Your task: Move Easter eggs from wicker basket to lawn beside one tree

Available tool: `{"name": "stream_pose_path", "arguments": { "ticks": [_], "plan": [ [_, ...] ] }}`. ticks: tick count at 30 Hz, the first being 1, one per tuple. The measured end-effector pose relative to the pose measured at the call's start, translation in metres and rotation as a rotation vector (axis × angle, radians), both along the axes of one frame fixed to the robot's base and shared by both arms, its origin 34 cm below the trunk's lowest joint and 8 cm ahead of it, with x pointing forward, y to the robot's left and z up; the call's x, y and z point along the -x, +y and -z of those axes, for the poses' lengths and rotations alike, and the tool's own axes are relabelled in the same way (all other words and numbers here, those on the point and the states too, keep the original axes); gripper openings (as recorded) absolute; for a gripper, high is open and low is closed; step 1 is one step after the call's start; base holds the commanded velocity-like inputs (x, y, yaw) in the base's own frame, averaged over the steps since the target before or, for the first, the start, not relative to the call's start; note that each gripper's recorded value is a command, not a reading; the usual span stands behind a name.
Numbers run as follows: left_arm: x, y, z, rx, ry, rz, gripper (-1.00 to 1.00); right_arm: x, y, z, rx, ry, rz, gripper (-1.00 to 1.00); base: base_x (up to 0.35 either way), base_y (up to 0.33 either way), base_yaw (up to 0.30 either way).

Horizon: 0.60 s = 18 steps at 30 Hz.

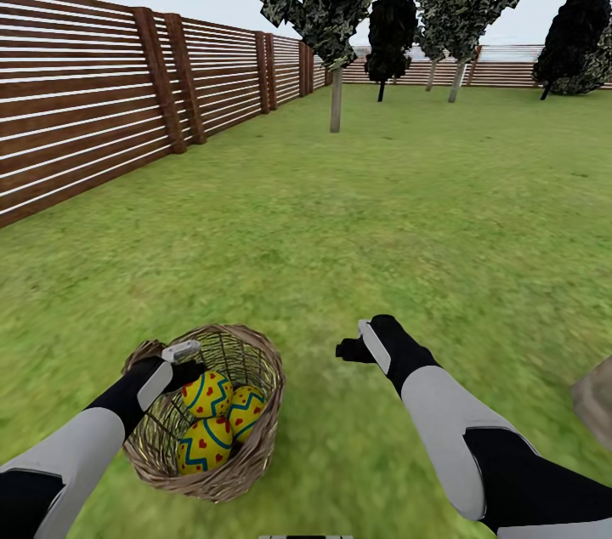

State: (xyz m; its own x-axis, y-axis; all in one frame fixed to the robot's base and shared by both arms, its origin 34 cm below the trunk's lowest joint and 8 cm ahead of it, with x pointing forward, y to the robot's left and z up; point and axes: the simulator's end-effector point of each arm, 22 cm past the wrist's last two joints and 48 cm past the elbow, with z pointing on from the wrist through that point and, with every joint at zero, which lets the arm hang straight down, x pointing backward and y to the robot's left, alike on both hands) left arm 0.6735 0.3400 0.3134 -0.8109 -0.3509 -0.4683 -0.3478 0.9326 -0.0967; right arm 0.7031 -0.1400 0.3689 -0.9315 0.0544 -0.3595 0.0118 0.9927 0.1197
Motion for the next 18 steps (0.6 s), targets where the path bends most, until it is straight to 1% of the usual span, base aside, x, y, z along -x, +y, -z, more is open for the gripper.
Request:
{"name": "stream_pose_path", "arguments": {
  "ticks": [4,7,13,18],
  "plan": [
    [0.0,0.0,0.0,0.002,0.001,-0.001,1.0,0.0,0.0,0.0,0.0,0.0,0.0,1.0,0.0,0.0,0.0],
    [0.003,-0.001,0.008,0.004,0.013,0.0,1.0,0.002,0.0,0.008,0.0,0.013,0.0,1.0,0.0,0.0,0.0],
    [0.002,-0.004,0.008,0.012,0.011,0.005,1.0,0.002,0.0,0.008,0.0,0.014,0.0,1.0,0.0,0.0,0.0],
    [-0.001,-0.013,0.007,0.04,0.0,0.023,1.0,0.002,0.0,0.008,0.0,0.015,-0.001,1.0,0.0,0.0,0.0]
  ]
}}
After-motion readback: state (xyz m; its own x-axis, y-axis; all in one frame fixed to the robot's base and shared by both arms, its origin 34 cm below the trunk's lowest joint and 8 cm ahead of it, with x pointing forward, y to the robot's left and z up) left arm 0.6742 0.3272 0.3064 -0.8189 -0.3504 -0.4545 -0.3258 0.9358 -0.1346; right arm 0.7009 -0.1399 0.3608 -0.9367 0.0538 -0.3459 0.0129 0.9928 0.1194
